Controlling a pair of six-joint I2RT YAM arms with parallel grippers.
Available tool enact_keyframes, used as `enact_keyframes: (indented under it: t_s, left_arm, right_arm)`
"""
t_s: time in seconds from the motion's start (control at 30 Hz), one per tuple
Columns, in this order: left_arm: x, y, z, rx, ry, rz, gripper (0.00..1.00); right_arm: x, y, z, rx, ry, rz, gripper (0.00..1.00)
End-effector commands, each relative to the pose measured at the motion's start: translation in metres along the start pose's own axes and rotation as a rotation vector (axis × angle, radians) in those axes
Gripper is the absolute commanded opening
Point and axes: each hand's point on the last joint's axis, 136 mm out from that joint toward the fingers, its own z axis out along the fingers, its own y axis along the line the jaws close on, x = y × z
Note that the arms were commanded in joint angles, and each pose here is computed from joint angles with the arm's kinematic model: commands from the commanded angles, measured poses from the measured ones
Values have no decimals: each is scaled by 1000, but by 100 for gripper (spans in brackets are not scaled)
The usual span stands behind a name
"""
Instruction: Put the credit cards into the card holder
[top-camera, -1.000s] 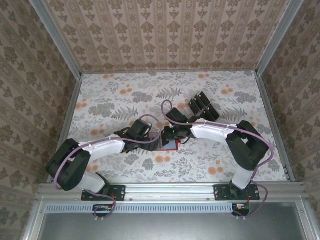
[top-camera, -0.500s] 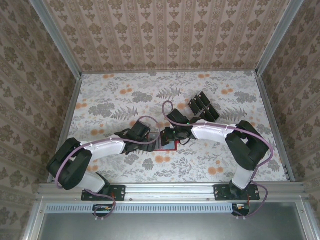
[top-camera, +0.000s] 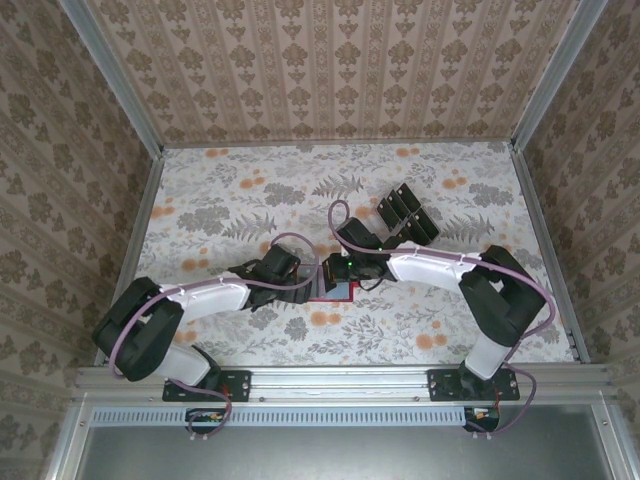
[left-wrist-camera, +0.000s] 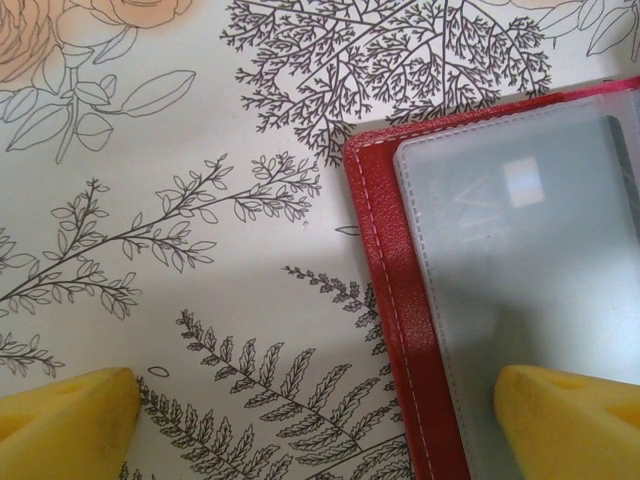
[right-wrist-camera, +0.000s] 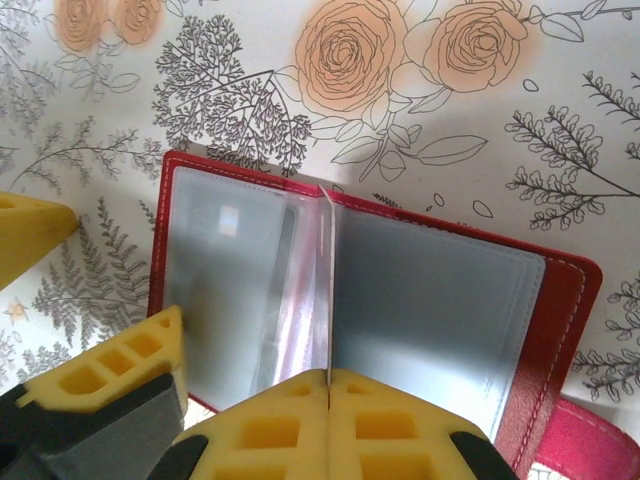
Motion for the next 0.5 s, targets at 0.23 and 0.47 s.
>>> enact_keyframes:
  t_s: [0.23,0.47]
  left_arm:
    - [34,14,3,-52,94,3,100]
    - [35,15,4,-53,94,0,100]
  right_arm:
    - [-6,15,-21,-161,-115,144,0]
    - [3,11,-10,-260,-172,235,0]
